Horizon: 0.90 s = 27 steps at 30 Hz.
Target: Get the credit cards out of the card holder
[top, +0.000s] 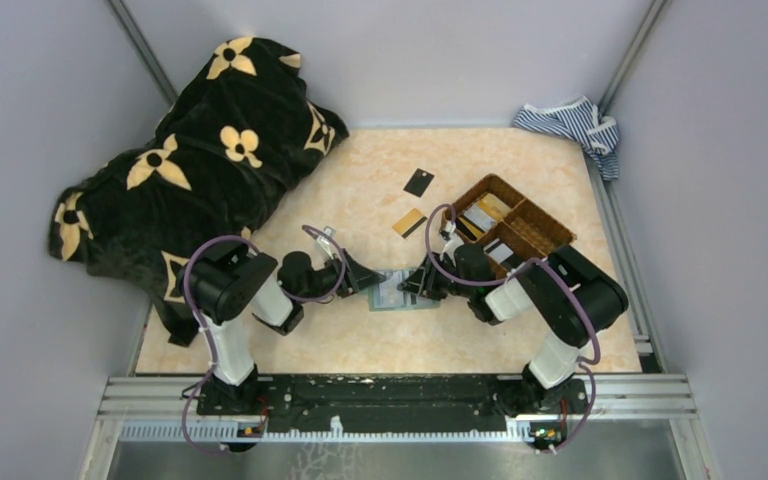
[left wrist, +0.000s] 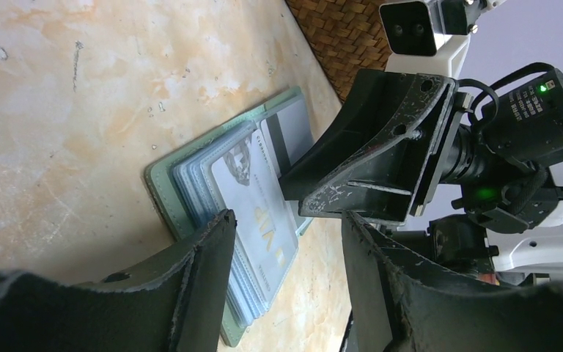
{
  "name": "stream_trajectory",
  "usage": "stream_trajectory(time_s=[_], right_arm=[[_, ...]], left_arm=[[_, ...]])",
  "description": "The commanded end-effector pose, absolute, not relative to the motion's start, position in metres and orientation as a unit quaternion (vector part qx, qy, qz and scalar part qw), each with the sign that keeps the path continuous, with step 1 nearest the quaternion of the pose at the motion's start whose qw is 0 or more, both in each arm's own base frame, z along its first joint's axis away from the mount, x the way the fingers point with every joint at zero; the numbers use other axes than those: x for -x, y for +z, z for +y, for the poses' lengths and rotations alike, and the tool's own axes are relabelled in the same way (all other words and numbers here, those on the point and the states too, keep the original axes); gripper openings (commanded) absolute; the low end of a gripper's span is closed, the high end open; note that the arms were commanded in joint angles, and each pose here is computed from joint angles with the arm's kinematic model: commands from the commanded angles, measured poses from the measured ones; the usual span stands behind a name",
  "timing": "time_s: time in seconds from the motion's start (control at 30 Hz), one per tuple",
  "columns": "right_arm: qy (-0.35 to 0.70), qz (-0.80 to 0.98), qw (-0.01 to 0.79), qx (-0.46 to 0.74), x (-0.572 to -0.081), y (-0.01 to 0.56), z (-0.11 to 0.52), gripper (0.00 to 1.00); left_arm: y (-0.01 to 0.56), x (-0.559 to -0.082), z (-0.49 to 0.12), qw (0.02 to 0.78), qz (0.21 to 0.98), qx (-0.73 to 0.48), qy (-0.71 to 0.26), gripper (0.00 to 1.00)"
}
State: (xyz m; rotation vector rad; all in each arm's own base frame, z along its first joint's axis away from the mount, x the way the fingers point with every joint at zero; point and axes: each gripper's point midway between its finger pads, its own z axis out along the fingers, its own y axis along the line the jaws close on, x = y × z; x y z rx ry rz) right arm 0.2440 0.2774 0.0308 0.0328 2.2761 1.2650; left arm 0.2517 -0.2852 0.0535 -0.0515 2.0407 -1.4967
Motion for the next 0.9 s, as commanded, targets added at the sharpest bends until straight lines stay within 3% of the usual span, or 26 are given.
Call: stream_trajectory(time_s=[0.0, 0.5, 0.67, 0.8, 0.87], right_arm=[[0.48, 0.832, 0.279, 0.006, -0.247, 0.04, 0.284, 0.31], [0.504, 0.819, 0.275, 0.012, -0.244, 0.043, 0.29, 0.31], [0.516, 0.81, 0.28, 0.008, -0.242, 0.048, 0.29, 0.22], [0.522, 0.805, 0.282, 0.003, -0.243, 0.049, 0.289, 0.03], [0.527, 0.801, 0.283, 0.004, -0.243, 0.05, 0.29, 0.0]], left_arm=[[0.044, -0.25, -0.289, 0.294, 0.78, 0.007, -0.552, 0.63], [0.029, -0.245, -0.3, 0.272, 0.789, 0.004, -0.55, 0.63], [0.027, -0.243, -0.298, 0.27, 0.793, 0.004, -0.545, 0.63], [0.027, -0.241, -0.297, 0.27, 0.794, 0.002, -0.544, 0.63], [0.026, -0.241, -0.297, 0.27, 0.795, 0.003, -0.542, 0.63]])
